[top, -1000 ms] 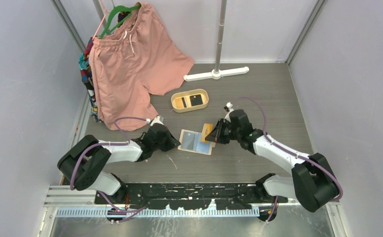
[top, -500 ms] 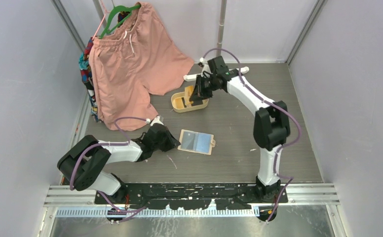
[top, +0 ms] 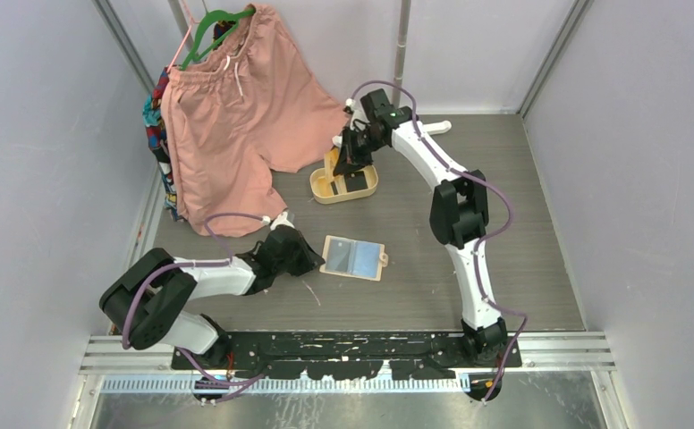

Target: Take the credit cards out of the card holder

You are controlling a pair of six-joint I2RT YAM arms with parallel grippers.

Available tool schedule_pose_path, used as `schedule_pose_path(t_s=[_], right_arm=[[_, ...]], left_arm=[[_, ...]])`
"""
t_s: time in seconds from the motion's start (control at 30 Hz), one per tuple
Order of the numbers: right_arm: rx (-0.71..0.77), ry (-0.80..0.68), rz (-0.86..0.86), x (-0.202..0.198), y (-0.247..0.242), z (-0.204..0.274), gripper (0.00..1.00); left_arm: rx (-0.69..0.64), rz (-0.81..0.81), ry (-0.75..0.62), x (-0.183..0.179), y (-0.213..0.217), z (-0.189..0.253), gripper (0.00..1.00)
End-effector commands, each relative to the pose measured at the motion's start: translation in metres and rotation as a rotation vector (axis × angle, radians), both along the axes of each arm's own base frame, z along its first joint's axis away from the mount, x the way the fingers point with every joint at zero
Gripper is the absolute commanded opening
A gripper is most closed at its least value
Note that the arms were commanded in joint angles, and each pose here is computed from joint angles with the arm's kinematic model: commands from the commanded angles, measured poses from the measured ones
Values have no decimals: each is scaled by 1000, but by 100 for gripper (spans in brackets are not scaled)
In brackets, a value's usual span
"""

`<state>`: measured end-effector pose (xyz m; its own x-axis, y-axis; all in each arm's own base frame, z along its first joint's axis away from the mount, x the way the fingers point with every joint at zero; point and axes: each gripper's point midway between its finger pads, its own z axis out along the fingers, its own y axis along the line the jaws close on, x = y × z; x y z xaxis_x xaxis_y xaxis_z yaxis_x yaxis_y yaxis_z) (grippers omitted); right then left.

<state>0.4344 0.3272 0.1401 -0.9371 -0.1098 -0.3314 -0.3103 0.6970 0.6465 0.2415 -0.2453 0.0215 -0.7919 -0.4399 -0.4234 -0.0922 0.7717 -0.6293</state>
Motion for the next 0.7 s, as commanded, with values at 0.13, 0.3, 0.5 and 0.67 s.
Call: schedule_pose_path(t_s=[0.13, 0.3, 0.5, 0.67], right_arm=[[27, 9, 39, -4, 21, -2, 1], [18, 27, 25, 1, 23, -16, 1], [19, 43, 12, 8, 27, -29, 1], [22, 59, 9, 12, 29, -38, 2]], left_arm=[[60, 5, 3, -3, 11, -8, 0], [63, 4, 6, -2, 11, -9, 0], [71, 8, 8, -2, 13, -9, 0], [81, 13, 6, -1, 17, -8, 0]])
